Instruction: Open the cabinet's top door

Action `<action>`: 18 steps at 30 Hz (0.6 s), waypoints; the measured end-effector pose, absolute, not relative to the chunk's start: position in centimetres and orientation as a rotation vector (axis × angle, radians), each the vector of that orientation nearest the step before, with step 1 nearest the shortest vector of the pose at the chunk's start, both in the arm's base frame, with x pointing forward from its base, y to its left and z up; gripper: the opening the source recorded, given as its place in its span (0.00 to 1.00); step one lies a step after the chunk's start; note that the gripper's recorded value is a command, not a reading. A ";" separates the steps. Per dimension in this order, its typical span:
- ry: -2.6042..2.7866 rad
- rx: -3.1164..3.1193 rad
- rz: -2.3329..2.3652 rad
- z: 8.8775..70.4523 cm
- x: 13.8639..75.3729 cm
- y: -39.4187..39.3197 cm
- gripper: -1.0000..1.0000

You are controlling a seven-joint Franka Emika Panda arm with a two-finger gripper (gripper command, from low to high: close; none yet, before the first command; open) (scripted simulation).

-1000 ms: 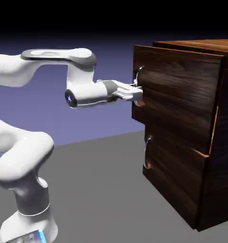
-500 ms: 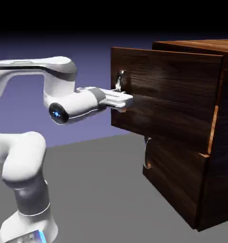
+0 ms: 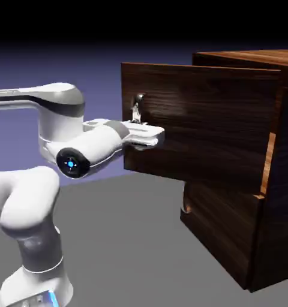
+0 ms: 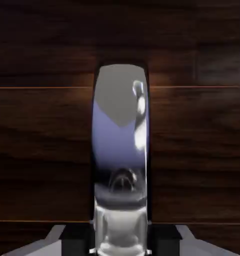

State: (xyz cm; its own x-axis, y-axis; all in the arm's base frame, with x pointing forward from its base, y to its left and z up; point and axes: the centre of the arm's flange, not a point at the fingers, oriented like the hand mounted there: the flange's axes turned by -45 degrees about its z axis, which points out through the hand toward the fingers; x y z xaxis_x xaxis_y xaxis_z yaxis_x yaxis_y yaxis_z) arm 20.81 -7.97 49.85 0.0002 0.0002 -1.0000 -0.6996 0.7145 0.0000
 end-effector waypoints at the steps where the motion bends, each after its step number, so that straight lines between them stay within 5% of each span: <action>1: 1.480 -0.619 0.620 49.9 20.6 -8.6 0.00; 18: 1.364 -0.927 0.927 49.9 18.1 -23.0 0.00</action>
